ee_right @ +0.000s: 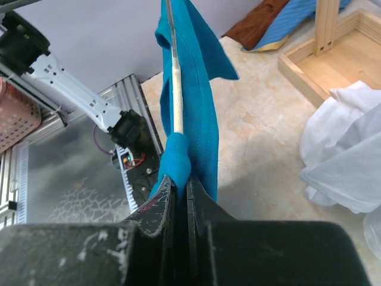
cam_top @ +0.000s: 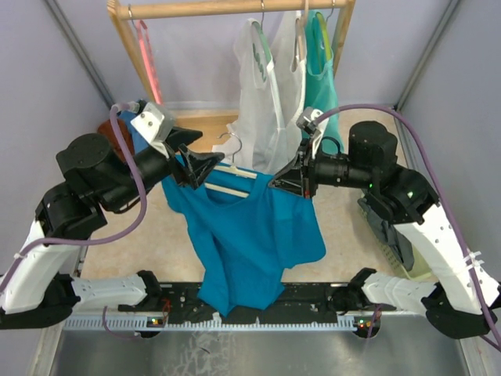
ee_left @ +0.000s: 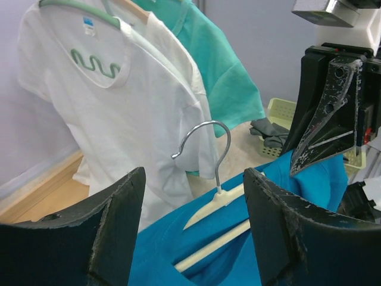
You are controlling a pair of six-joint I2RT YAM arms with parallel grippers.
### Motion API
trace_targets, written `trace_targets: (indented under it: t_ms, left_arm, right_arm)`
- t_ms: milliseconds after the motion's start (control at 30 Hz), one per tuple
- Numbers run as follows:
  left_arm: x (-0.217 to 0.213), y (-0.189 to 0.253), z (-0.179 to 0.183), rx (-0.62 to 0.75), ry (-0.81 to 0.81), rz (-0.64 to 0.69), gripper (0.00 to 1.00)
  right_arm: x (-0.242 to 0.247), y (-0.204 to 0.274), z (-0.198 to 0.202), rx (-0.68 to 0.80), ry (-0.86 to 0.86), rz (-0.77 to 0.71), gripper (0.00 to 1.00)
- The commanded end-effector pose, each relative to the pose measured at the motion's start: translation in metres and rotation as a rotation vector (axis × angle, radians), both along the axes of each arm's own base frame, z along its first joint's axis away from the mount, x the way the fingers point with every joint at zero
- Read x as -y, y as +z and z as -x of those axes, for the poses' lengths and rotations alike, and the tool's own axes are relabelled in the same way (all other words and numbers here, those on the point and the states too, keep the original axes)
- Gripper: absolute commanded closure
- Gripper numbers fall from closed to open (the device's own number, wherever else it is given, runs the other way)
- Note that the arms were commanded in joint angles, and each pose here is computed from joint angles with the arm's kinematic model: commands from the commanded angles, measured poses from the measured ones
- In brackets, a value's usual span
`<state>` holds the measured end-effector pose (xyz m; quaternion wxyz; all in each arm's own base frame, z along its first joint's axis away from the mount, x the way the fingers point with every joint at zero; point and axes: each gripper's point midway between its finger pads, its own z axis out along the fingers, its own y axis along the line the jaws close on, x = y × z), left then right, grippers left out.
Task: Place the t-shirt on the hanger
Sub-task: Pick up the hanger at the center of the board.
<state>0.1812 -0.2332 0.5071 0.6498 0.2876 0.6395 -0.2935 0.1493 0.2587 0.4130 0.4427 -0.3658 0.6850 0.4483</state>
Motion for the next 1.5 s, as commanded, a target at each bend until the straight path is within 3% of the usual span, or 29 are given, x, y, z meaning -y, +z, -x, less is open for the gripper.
trace_targets:
  t_ms: [0,500,833,933,1133,1167,1300,1400,1467]
  left_arm:
    - [-0.014,0.008,-0.007,-0.009,0.079,0.032,0.27]
    - [0.032,0.0,-0.027,-0.011,0.033,0.044,0.29]
    - [0.049,-0.009,-0.052,-0.016,0.102,0.008,0.28]
    - [0.05,-0.007,-0.056,-0.015,0.12,0.011,0.45]
    - [0.047,-0.005,-0.064,-0.025,0.171,0.01,0.96]
    - [0.047,-0.005,-0.064,-0.023,0.174,0.011,1.0]
    - [0.047,0.002,-0.063,0.0,0.161,0.02,1.0]
    - [0.048,0.012,-0.059,0.034,0.137,0.029,1.0]
    - [0.047,0.023,-0.057,0.06,0.124,0.041,1.0]
  right_arm:
    - [0.006,0.052,-0.009,0.107,-0.075,-0.118,1.0]
    - [0.003,0.077,-0.016,0.12,-0.103,-0.169,1.0]
    - [0.003,0.086,-0.011,0.14,-0.08,-0.173,1.0]
    - [0.004,0.088,-0.01,0.144,-0.08,-0.174,1.0]
    - [0.007,0.093,-0.009,0.155,-0.087,-0.186,1.0]
    - [0.007,0.093,-0.009,0.156,-0.086,-0.187,1.0]
    - [0.007,0.093,-0.008,0.159,-0.084,-0.194,1.0]
    - [0.009,0.093,-0.005,0.161,-0.083,-0.202,0.84]
    - [0.011,0.096,-0.001,0.17,-0.077,-0.207,0.65]
